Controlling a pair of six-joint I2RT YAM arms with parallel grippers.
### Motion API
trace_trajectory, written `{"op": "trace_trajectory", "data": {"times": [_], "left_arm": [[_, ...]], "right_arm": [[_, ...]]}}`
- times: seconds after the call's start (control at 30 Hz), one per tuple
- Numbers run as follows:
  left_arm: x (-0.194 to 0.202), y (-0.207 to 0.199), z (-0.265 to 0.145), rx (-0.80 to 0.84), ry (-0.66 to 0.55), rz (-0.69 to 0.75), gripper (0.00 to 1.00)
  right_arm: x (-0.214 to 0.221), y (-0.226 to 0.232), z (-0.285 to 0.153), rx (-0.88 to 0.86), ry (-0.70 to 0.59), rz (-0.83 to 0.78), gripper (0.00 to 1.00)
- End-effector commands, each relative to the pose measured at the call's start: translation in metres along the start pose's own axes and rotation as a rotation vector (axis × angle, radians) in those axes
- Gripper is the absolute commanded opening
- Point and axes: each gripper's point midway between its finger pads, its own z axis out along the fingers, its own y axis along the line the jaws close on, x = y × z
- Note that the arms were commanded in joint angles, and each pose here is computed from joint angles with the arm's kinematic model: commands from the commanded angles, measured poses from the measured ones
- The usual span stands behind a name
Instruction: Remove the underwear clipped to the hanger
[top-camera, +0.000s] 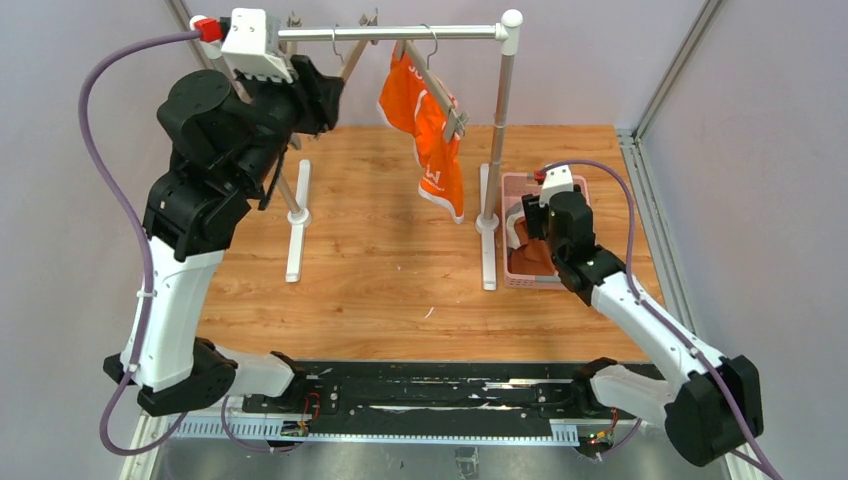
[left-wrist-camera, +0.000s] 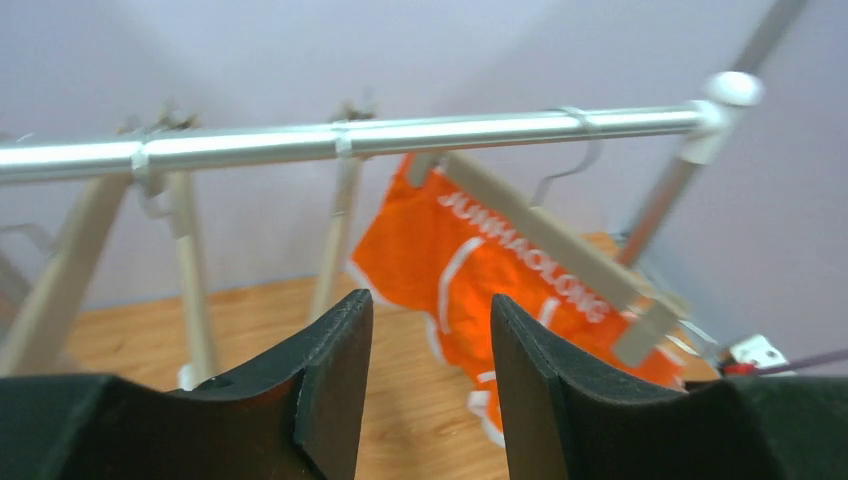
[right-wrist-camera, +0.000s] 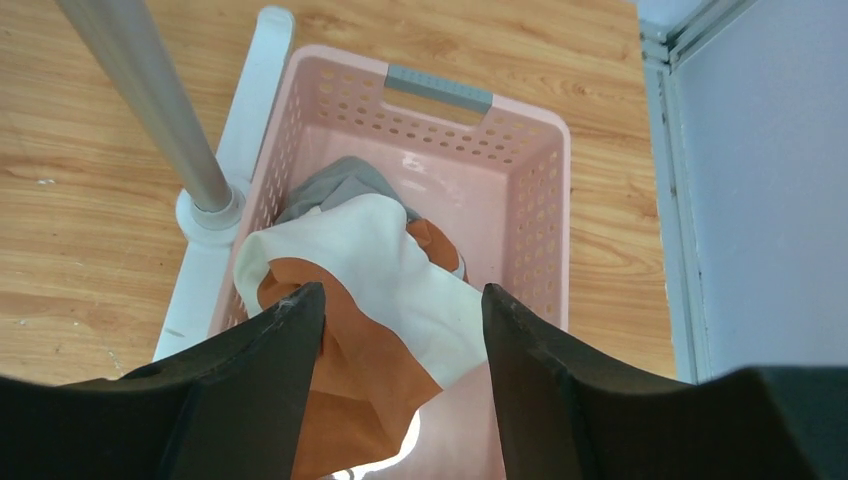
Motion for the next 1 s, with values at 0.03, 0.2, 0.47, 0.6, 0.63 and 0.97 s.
{"op": "trace_trajectory", "data": {"times": [0.03,0.2,0.47,0.6,0.63,0.97], "left_arm": [[0.003,-0.075,0.004,0.218,0.024,0.084,0.53],[0.023,-0.119,0.02,0.307,0.065,0.117,0.55],[0.039,-0.132,0.047,0.28,0.071,0.112,0.71],[0.041,-0.122,0.055,0.201,0.047,0.075,0.77],[0.042,-0.12,0.056,0.183,0.048,0.067,0.78],[0.059,-0.127,0.073,0.157,0.069,0.043,0.81]], "right_arm": [[-0.036,-0.006,-0.033,0.009,-0.102,0.017,0.57],[-0.06,-0.003,-0.06,-0.033,-0.178,0.033,0.51],[-0.064,0.007,-0.08,-0.099,-0.218,0.023,0.52],[-0.059,0.016,-0.082,-0.13,-0.211,0.004,0.52],[-0.058,0.019,-0.083,-0.138,-0.209,-0.002,0.52],[-0.051,0.036,-0.087,-0.181,-0.204,-0.049,0.51]]}}
